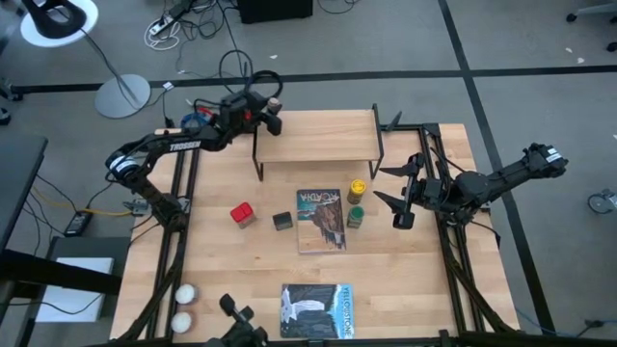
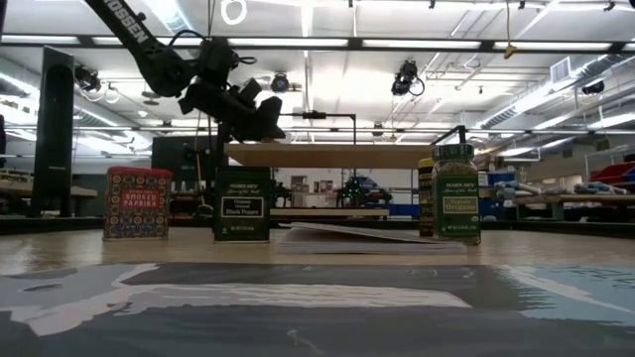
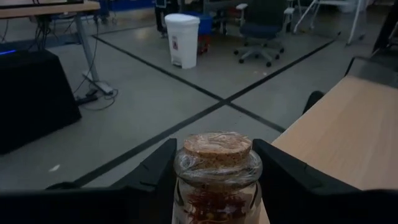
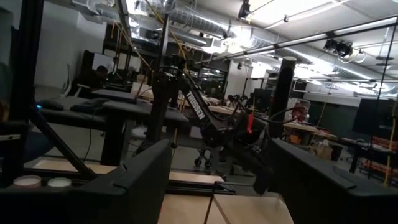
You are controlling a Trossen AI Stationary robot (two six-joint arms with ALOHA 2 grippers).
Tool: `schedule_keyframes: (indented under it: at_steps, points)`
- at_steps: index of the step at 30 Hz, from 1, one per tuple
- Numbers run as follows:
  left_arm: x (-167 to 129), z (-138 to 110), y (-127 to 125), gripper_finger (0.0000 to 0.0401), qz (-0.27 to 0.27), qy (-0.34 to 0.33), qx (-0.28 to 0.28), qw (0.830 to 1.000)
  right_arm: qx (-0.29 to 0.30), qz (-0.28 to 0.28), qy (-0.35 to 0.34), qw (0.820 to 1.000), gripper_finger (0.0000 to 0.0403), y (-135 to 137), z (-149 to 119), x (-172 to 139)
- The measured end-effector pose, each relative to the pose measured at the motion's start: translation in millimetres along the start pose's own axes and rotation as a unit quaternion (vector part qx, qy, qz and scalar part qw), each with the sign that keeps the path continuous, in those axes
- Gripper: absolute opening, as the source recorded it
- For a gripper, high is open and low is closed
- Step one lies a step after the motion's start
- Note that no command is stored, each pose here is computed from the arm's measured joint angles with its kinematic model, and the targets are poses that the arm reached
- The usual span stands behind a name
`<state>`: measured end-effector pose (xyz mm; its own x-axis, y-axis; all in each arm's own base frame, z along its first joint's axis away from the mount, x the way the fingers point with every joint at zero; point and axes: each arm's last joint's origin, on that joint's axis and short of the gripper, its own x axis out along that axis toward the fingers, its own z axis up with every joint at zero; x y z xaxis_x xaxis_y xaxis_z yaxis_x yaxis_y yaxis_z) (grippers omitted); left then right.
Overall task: Shelf spices
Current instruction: Put the brown seasoning bottle on the shelf
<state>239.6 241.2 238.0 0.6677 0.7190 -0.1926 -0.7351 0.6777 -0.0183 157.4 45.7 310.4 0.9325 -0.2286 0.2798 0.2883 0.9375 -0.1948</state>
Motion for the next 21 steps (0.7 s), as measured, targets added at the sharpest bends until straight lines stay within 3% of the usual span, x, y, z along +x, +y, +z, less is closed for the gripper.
schedule_keyframes:
  at_steps: [12,17,21]
  points:
    - [-0.6,-5.6,0.6,0.0174,0.009,0.033,0.011,0.999,-0.004,-0.001,-0.003,1.000,0.0270,-0.3,0.7,0.0]
    - [-0.7,-6.0,-2.3,0.0174,-0.012,0.035,0.003,0.999,-0.004,-0.001,-0.003,1.000,0.0270,-0.3,0.7,0.0]
    - [-0.9,-7.0,-3.6,0.0222,-0.015,0.040,-0.005,0.999,-0.007,-0.001,-0.003,1.000,0.0270,-0.3,0.7,0.0]
